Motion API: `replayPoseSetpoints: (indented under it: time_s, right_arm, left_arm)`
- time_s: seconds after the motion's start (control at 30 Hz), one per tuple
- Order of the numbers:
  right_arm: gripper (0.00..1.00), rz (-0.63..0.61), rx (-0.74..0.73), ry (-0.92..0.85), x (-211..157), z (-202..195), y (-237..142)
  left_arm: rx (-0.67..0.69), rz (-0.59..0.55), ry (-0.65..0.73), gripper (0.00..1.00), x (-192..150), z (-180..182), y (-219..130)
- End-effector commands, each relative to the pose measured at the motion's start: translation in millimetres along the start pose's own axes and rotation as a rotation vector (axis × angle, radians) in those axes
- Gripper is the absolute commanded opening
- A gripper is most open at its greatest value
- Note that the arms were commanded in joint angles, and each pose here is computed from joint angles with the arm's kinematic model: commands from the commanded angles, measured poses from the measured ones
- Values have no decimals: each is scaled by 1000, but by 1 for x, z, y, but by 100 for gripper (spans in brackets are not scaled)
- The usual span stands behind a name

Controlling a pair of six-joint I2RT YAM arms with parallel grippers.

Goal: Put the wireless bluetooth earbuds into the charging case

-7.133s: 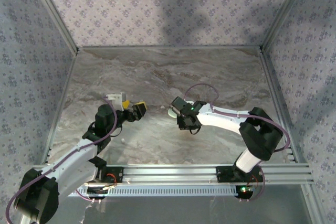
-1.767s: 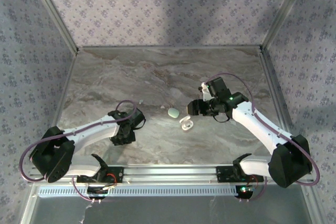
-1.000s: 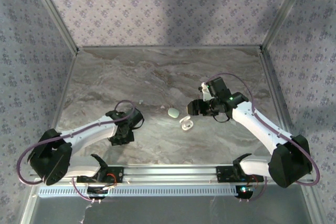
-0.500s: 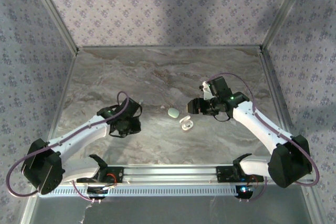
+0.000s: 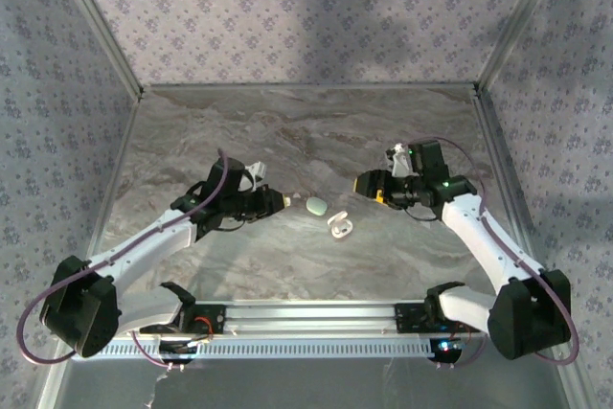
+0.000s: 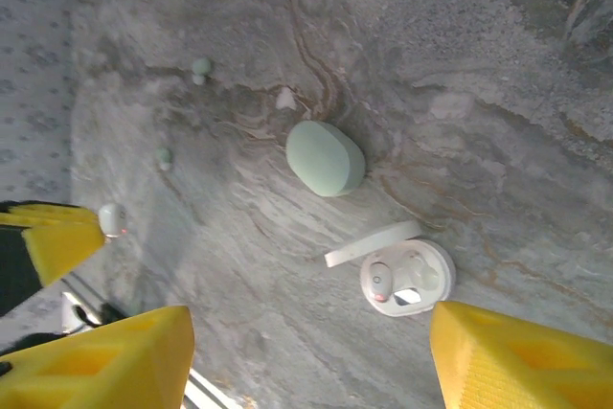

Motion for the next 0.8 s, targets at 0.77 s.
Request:
replayPoseSetpoints:
  time_s: [0.77]
  right_arm:
    - [78, 171, 610, -63, -21, 128, -3]
  left_arm:
    - [-385, -159, 74, 14, 35, -84, -31]
Point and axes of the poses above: each hand's point on the last joint's axis, 136 mm out from that joint toward the fingers, its own y axis out along the fingers, its own z axis along the line the jaws close on, x = y × z, the point moved 2 cm from there along -y, back along the fingers, and after that the axes turned 12 degrees about y, right-handed, at the moved point
